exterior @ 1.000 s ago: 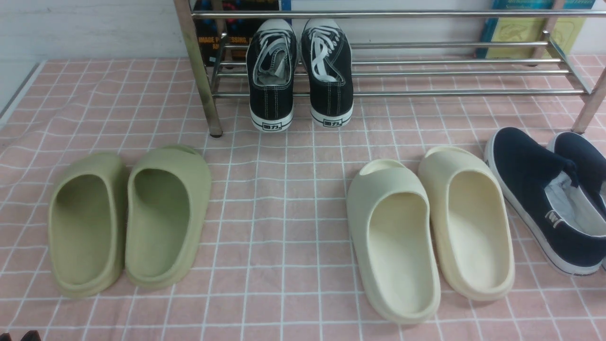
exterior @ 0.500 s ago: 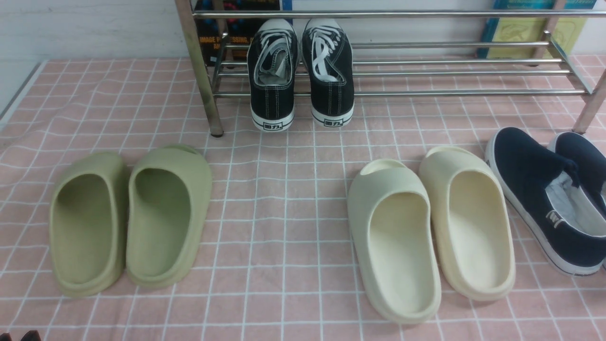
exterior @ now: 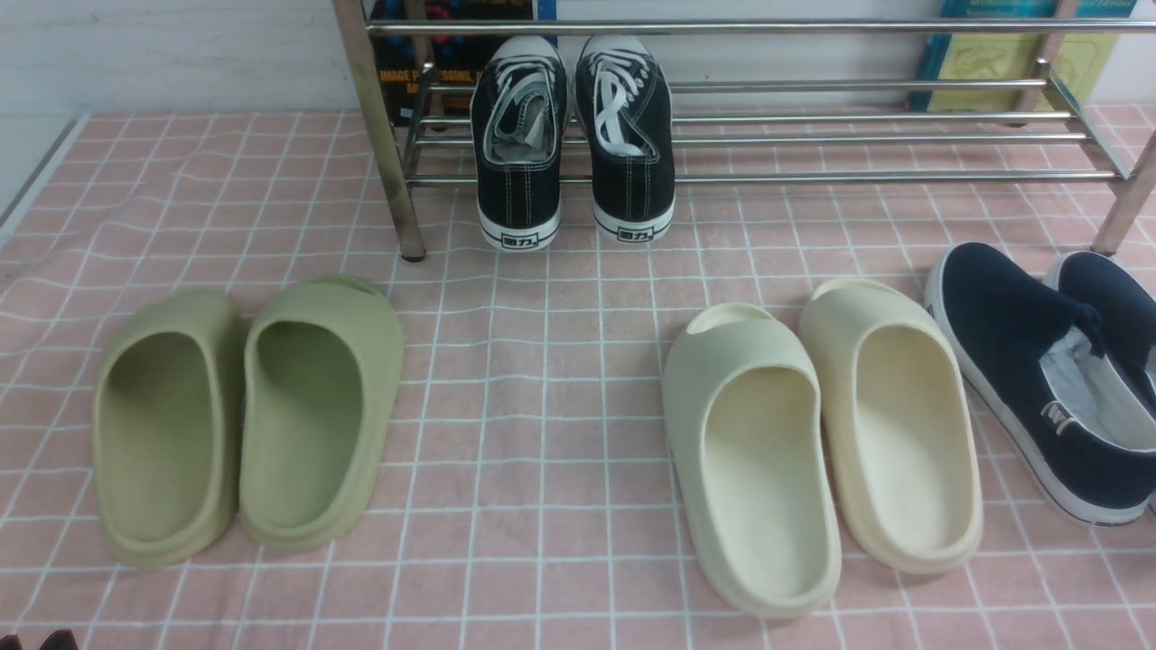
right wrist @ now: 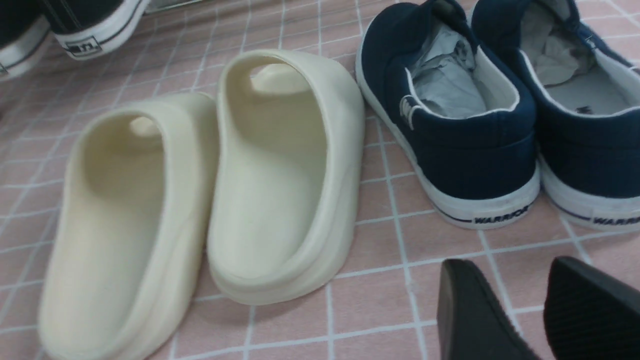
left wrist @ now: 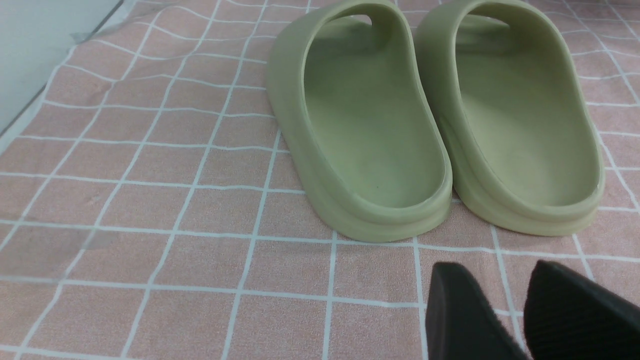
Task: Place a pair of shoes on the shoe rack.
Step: Use the right arm to grab the shoe closest to it
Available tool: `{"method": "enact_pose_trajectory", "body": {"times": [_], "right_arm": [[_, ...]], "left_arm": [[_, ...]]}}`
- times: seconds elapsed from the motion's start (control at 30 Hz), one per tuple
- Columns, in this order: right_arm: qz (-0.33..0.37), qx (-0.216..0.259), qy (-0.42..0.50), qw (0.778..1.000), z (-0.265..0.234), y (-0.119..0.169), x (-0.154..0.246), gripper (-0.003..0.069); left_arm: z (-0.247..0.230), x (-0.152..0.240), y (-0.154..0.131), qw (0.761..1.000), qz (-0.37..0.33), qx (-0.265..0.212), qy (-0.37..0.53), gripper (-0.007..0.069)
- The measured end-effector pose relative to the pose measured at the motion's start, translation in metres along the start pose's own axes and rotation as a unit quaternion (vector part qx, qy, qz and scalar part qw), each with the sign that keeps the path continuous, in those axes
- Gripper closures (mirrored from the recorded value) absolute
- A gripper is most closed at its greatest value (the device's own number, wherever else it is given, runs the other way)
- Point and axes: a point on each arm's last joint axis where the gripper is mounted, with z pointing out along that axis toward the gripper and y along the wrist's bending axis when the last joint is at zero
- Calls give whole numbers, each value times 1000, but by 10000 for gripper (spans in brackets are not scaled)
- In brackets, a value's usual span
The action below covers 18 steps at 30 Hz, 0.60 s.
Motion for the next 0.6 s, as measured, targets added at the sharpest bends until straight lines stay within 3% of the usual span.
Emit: {"method": "enact_pose_trajectory", "body": {"times": [0.03, 0.2, 0.23, 0.27, 0.3, 0.33, 0.43, 0.6], "right_arm": [[0, 0, 0, 1000, 0, 0, 0, 419], [181, -58, 15, 982, 0, 10, 2, 419], [192, -60, 17, 979, 0, 11, 2, 419], [262, -83, 26, 961, -1, 15, 2, 419], [263, -83, 27, 961, -1, 15, 2, 419], [305, -98, 27, 947, -1, 18, 1, 419], [336, -107, 16, 936, -1, 19, -2, 419], [316, -100, -16, 943, -1, 16, -7, 419]], "left_arm": [[0, 0, 0, 1000, 0, 0, 0, 385], [0, 0, 0, 1000, 0, 0, 0, 385], [0, 0, 0, 1000, 0, 0, 0, 385], [0, 0, 0, 1000, 0, 0, 0, 385], [0, 0, 0, 1000, 0, 0, 0, 385], [0, 0, 0, 1000, 0, 0, 0, 385], [0, 0, 0, 1000, 0, 0, 0, 385], [0, 0, 0, 1000, 0, 0, 0, 385]]}}
